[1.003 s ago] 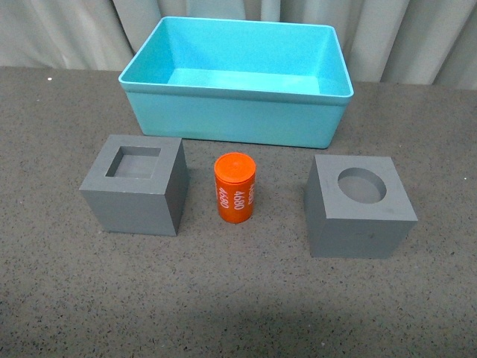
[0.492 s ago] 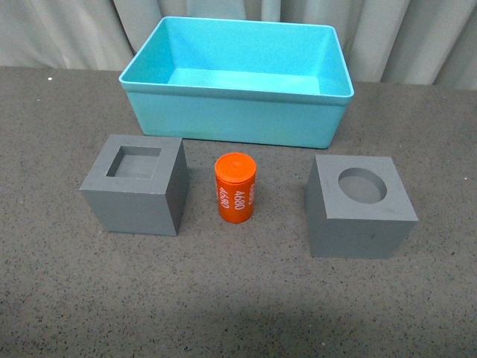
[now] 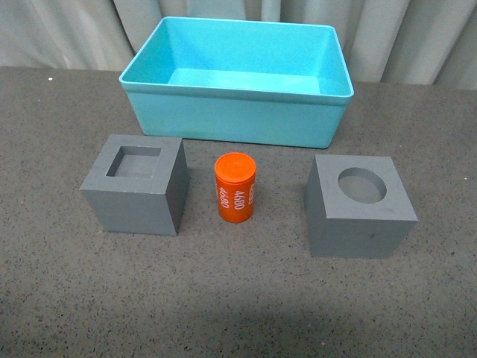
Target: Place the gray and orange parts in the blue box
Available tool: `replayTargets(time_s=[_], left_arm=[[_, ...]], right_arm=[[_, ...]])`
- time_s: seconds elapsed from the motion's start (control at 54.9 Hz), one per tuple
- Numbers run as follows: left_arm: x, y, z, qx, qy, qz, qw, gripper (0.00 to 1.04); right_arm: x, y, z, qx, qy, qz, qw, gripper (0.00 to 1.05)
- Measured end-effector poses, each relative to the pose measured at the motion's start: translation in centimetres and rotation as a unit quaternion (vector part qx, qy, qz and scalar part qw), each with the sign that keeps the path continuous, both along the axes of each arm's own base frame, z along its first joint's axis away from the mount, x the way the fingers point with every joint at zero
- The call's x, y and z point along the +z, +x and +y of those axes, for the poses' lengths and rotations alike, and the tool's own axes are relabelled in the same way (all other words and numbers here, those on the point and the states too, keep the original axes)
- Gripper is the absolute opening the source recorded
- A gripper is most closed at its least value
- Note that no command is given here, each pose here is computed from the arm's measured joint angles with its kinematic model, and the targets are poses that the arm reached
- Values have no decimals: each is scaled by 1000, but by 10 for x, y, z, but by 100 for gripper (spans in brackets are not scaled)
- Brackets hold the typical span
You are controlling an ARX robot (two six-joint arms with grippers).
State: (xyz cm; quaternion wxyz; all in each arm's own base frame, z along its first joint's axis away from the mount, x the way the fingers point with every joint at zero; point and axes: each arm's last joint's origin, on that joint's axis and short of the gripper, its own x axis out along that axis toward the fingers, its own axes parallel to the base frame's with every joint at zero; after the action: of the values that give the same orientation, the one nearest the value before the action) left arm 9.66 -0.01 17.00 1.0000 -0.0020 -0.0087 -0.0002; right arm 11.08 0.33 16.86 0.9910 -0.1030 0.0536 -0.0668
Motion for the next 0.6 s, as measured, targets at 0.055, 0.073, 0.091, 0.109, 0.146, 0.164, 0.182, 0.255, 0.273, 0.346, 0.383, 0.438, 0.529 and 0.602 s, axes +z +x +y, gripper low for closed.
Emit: replayTargets(time_s=[0.055,0.073,0.091,0.109,0.146,0.164,0.182,0.255,0.273,0.346,0.383,0.438,0.529,0.602], left_arm=[[0,0,0,0,0,0,1000,98],[0,0,0,0,0,0,1000,98],[0,0,0,0,0,0,1000,98],[0,0,0,0,0,0,1000,98],[0,0,0,0,0,0,1000,98],[0,0,0,0,0,0,1000,98],[0,0,0,0,0,0,1000,98],[0,0,0,0,0,0,1000,98],[0,0,0,0,0,0,1000,98],[0,0,0,0,0,0,1000,98],[0,0,0,0,0,0,1000,98],[0,0,0,0,0,0,1000,98],[0,0,0,0,0,0,1000,98],[0,0,0,0,0,0,1000,98]], right_arm=[[6,18,3,14,-16,25,999,95],[8,24,5,21,-16,33,999,95],[9,33,7,32,-14,46,998,95],[9,40,9,41,-13,57,997,95],[7,57,15,63,-3,95,994,95],[5,65,18,74,2,116,990,95],[3,70,20,78,5,130,988,95],[-8,92,28,96,25,185,978,95],[-13,101,32,101,35,208,972,95],[-22,121,41,106,55,256,959,95],[-25,127,45,107,60,269,955,95],[-30,138,52,111,64,287,949,95],[-40,157,64,118,77,321,937,95],[-48,169,72,119,87,345,927,95]])
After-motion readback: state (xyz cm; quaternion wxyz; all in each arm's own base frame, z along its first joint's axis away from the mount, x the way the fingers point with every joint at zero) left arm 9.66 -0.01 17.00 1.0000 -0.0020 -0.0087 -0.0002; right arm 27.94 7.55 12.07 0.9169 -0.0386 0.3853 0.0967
